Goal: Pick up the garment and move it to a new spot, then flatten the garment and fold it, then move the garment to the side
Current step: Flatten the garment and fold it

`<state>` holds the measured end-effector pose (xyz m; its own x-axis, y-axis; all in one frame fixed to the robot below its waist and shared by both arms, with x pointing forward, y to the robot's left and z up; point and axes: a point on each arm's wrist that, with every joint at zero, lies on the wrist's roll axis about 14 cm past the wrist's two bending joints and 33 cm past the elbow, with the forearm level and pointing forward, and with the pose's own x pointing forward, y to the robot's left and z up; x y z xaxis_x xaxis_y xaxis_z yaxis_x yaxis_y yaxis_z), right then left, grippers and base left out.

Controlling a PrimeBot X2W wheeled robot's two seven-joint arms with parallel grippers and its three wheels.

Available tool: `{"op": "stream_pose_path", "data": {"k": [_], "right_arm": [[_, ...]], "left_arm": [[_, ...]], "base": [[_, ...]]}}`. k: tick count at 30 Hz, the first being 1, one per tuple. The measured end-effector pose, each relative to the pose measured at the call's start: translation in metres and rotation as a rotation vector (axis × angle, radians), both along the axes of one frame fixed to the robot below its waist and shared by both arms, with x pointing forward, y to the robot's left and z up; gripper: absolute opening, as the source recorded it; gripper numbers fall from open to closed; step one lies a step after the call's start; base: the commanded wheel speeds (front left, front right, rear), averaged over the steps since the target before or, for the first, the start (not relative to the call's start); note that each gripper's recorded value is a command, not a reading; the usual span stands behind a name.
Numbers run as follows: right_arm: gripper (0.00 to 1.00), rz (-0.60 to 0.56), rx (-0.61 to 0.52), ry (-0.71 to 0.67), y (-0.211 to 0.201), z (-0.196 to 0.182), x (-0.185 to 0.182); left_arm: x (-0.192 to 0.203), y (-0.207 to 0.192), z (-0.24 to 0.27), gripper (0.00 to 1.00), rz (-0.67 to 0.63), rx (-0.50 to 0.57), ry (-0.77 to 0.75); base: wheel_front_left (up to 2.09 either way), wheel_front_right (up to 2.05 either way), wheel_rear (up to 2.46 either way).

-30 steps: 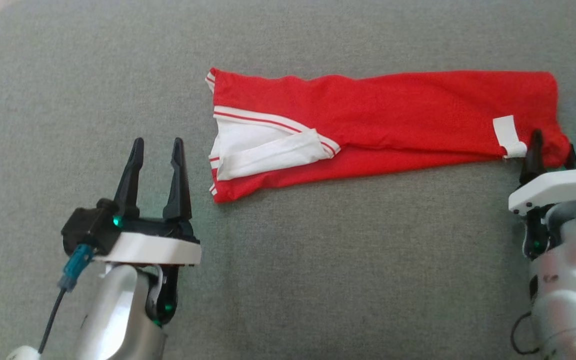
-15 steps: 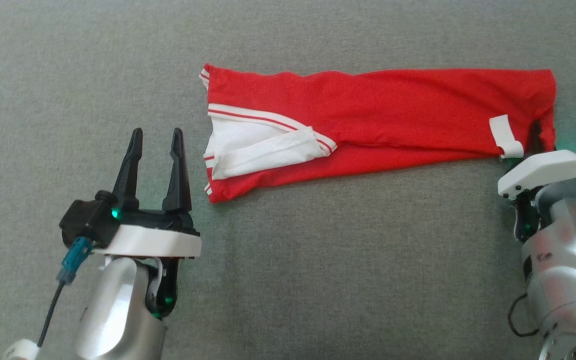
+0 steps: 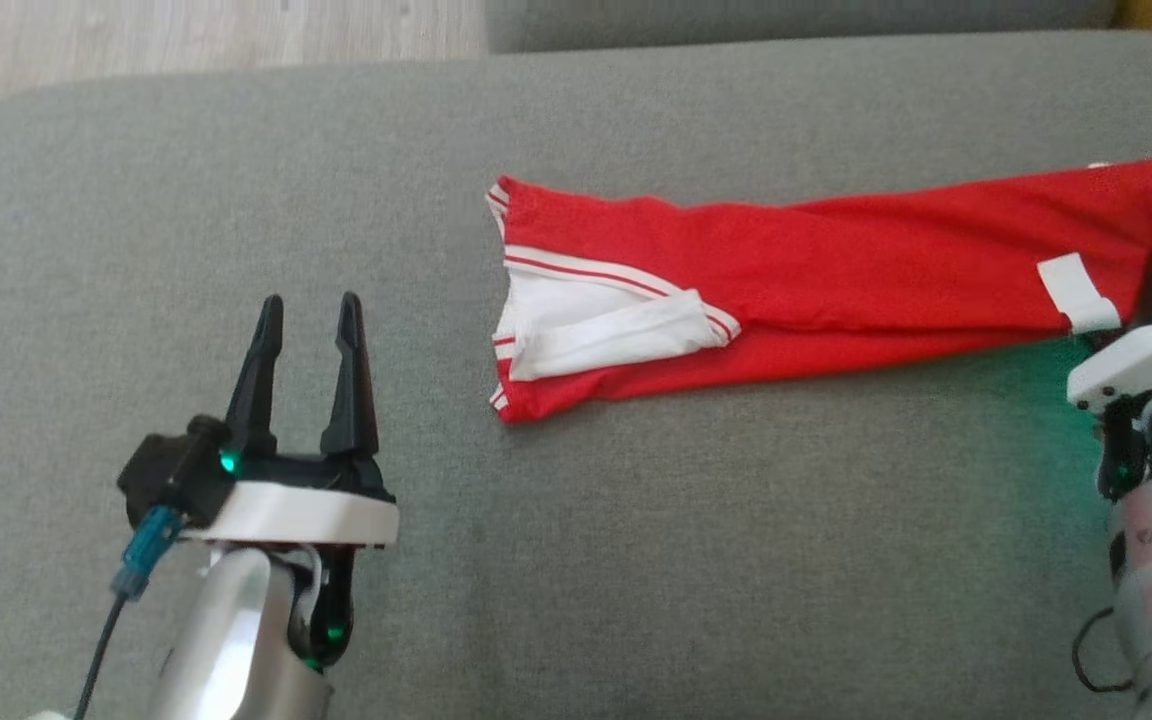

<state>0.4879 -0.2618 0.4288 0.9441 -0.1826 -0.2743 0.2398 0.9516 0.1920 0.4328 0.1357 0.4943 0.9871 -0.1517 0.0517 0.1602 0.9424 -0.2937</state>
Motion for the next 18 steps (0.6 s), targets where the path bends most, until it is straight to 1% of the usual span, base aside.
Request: {"op": "stream_pose_path", "data": {"k": [3,6,12,13,16,17,18], "right_arm": [[0.00,-0.002,-0.007,-0.042,-0.002,0.016,-0.002],[0.00,0.036,-0.023,-0.103,0.009,0.039,0.004],[0.00,0.180,-0.002,-0.179,0.073,0.065,0.013],[0.00,0.234,0.004,-0.190,0.093,0.070,0.015],[0.00,0.306,0.012,-0.198,0.119,0.075,0.017],[0.00,0.306,0.012,-0.198,0.119,0.075,0.017],[0.00,0.334,0.026,-0.197,0.130,0.076,0.018]], "left_arm": [[-0.006,-0.001,0.006,1.00,0.001,-0.017,-0.013],[-0.010,0.000,0.015,1.00,0.005,-0.019,-0.036],[-0.018,0.009,0.027,1.00,0.032,-0.032,-0.066],[-0.023,0.013,0.025,1.00,0.043,-0.031,-0.061],[-0.028,0.020,0.024,1.00,0.064,-0.028,-0.057],[-0.028,0.020,0.024,1.00,0.064,-0.028,-0.057],[-0.030,0.022,0.024,1.00,0.072,-0.027,-0.058]], "base": [[0.00,0.00,0.00],[0.00,0.00,0.00],[0.00,0.00,0.00],[0.00,0.00,0.00],[0.00,0.00,0.00],[0.00,0.00,0.00],[0.00,0.00,0.00]]}}
